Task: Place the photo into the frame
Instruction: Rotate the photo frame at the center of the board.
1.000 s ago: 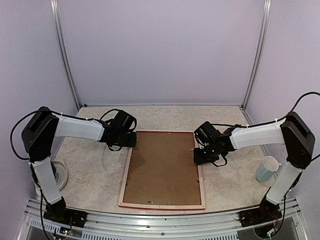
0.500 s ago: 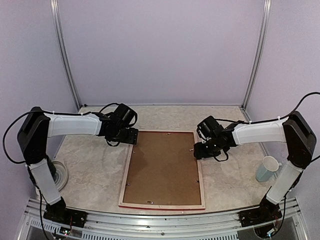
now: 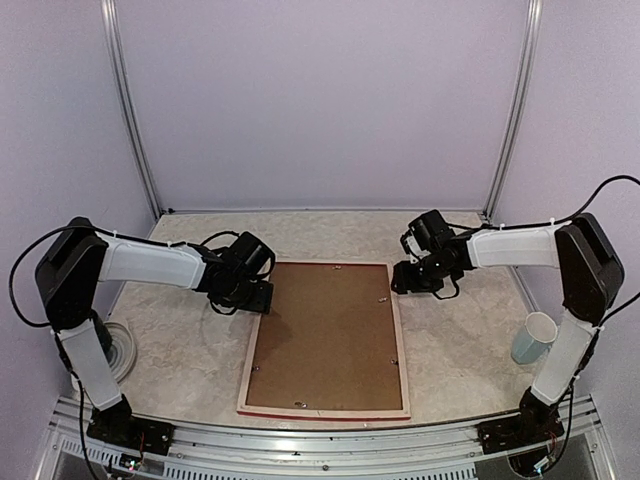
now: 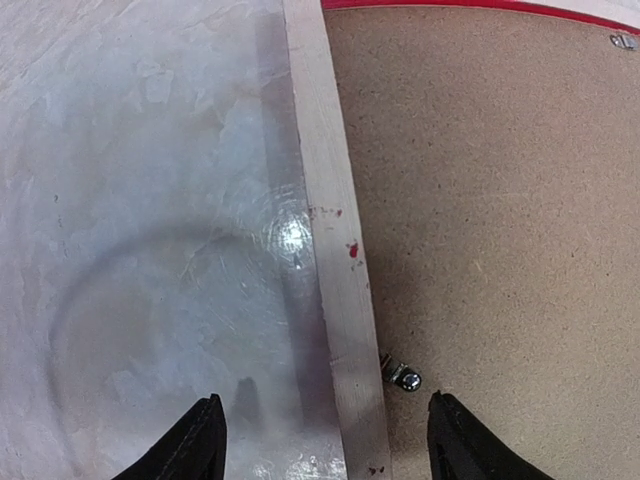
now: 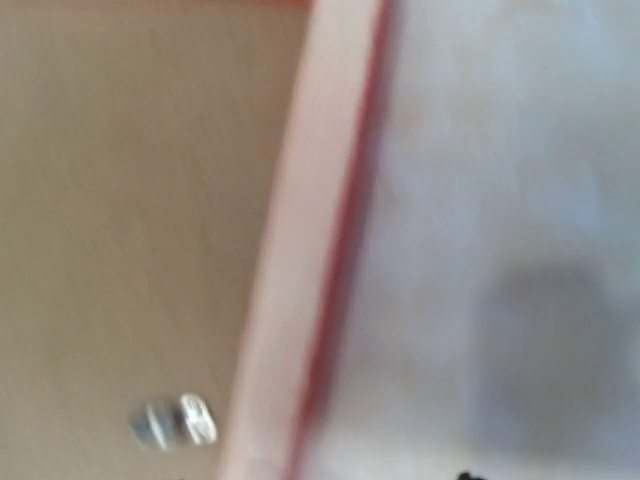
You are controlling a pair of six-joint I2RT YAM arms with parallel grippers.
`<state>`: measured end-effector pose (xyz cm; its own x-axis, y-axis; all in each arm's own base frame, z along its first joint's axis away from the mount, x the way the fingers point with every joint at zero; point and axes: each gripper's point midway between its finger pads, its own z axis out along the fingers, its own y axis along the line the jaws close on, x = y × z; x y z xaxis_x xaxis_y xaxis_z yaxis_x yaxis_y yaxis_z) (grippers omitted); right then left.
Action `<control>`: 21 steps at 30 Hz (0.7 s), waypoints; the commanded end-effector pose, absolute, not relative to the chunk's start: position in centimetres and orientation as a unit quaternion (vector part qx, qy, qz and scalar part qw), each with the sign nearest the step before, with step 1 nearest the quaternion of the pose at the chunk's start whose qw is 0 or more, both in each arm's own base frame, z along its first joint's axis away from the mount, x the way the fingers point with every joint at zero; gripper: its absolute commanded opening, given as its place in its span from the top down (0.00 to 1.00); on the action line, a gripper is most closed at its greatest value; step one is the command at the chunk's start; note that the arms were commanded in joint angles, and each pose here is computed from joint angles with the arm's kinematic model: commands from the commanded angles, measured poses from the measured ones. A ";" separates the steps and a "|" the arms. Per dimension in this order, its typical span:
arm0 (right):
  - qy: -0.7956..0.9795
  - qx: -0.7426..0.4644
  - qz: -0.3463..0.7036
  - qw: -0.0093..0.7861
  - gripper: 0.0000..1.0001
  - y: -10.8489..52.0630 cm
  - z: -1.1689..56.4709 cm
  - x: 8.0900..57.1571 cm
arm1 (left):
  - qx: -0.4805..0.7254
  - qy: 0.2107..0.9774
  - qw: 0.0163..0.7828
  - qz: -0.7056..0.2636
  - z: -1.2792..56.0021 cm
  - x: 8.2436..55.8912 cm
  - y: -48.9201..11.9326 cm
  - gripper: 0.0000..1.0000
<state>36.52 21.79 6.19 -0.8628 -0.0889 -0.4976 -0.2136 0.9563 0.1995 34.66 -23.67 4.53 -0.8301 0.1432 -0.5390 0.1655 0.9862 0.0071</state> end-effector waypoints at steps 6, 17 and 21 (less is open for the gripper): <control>0.950 -0.102 0.131 0.266 0.45 24.9 6.2 42.7 | 0.068 0.954 0.289 -0.038 4.0 35.8 -24.1 0.34; 0.957 -0.083 0.088 0.265 0.50 24.4 4.7 46.4 | 0.067 0.953 0.294 -0.041 3.8 37.3 -24.4 0.44; 0.955 -0.076 0.077 0.275 0.50 23.6 5.3 46.6 | 0.067 0.951 0.300 -0.042 4.0 38.4 -24.7 0.54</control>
<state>46.08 24.99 5.02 -0.8403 -0.1084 -0.5312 -0.2173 0.9650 0.1469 36.59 -23.77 3.30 -0.8306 0.1123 -0.5454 0.1475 0.9888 -0.0210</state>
